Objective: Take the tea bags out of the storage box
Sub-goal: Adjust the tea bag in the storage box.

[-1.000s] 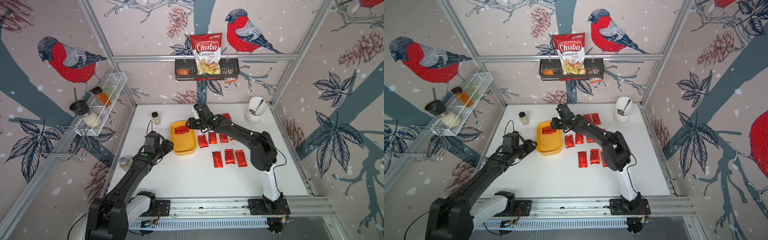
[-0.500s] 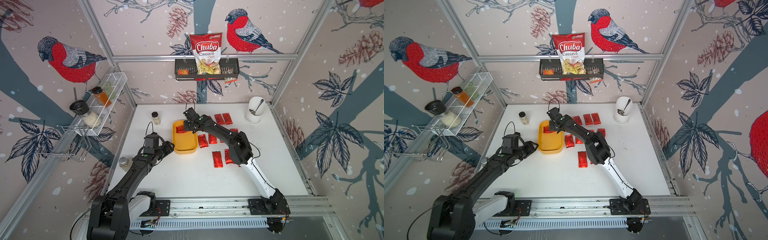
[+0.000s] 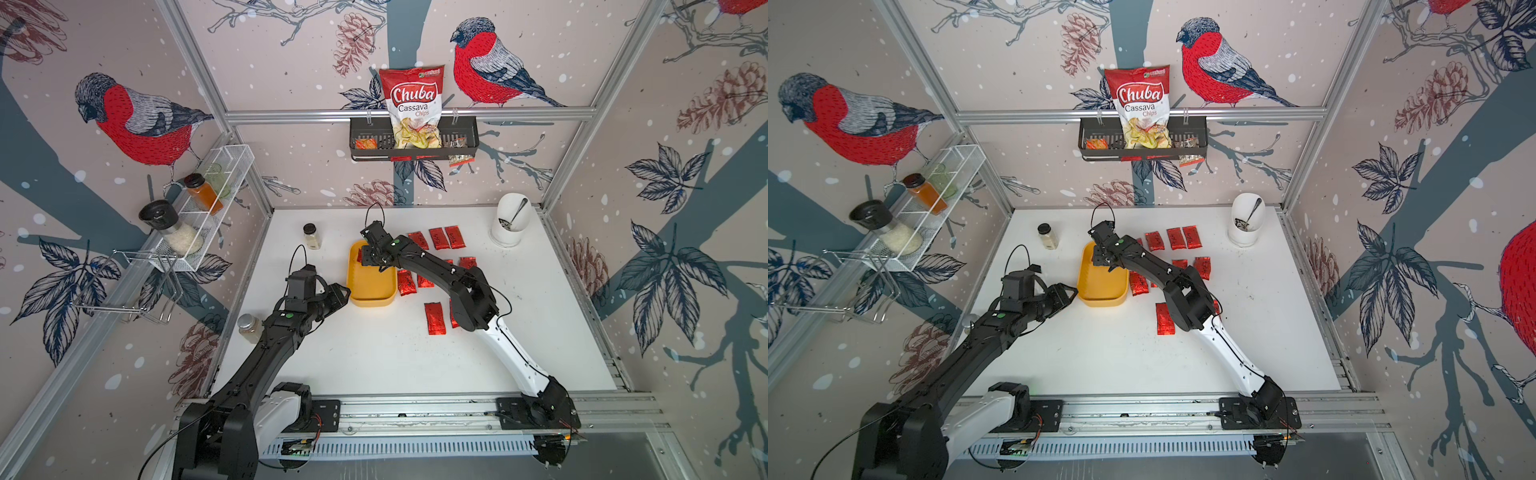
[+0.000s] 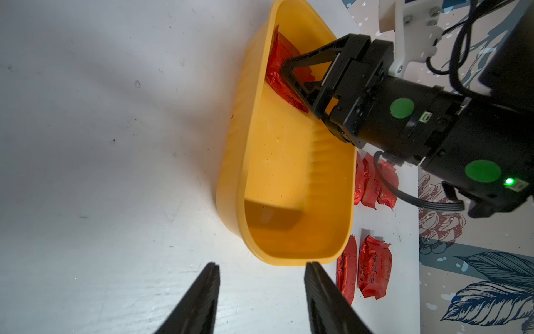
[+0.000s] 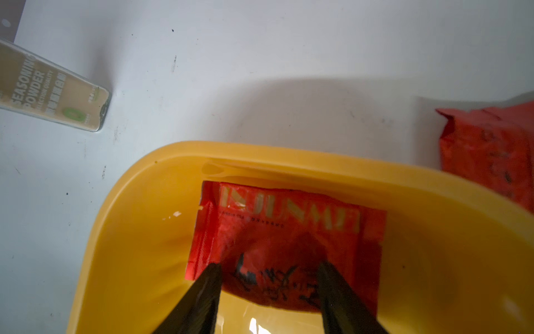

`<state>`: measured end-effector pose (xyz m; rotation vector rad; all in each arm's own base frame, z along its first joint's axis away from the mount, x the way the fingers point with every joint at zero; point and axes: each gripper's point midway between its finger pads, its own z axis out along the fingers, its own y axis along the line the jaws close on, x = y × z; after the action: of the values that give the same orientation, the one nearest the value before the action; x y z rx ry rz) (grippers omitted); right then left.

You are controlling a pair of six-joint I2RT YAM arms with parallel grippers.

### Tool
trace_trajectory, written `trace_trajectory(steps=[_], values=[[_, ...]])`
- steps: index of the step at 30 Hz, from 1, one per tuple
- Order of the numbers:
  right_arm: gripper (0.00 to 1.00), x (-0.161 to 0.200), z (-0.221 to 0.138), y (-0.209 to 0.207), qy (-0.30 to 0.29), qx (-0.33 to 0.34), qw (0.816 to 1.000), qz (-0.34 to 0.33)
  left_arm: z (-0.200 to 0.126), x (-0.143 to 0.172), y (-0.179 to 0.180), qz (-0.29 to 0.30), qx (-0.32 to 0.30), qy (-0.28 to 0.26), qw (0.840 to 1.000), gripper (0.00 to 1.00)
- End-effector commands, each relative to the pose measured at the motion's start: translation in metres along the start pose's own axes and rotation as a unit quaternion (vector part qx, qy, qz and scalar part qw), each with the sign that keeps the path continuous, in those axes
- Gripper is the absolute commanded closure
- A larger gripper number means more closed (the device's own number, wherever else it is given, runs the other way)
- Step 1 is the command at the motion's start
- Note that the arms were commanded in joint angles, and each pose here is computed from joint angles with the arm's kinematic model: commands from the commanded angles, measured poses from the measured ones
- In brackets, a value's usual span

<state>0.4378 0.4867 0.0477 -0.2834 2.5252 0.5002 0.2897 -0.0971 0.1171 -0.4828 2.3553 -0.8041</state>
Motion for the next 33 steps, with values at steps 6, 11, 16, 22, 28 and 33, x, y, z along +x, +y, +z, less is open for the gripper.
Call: trace_trajectory(steps=[6, 11, 16, 22, 28, 33], values=[[0.43, 0.020, -0.018, 0.048, 0.029, -0.075, 0.997, -0.007, -0.011, 0.002, -0.006, 0.010, 0.010, -0.003, 1.000, 0.47], [0.43, 0.027, -0.042, 0.074, 0.036, -0.121, 0.992, -0.012, -0.021, 0.000, -0.011, 0.011, 0.014, -0.012, 1.000, 0.47], [0.42, 0.019, -0.069, 0.077, 0.026, -0.121, 0.992, -0.040, -0.035, -0.006, -0.020, 0.014, 0.021, -0.030, 0.999, 0.47], [0.34, 0.006, -0.055, 0.036, 0.018, -0.070, 0.994, -0.084, -0.049, -0.009, -0.028, 0.014, 0.030, -0.042, 0.999, 0.46], [0.32, -0.001, -0.028, 0.008, 0.016, -0.055, 0.990, -0.126, -0.052, -0.005, -0.026, 0.011, 0.029, -0.041, 0.999, 0.46], [0.28, -0.005, -0.021, 0.011, 0.010, -0.077, 0.987, -0.141, -0.048, 0.002, -0.020, 0.006, 0.024, -0.030, 0.999, 0.46]])
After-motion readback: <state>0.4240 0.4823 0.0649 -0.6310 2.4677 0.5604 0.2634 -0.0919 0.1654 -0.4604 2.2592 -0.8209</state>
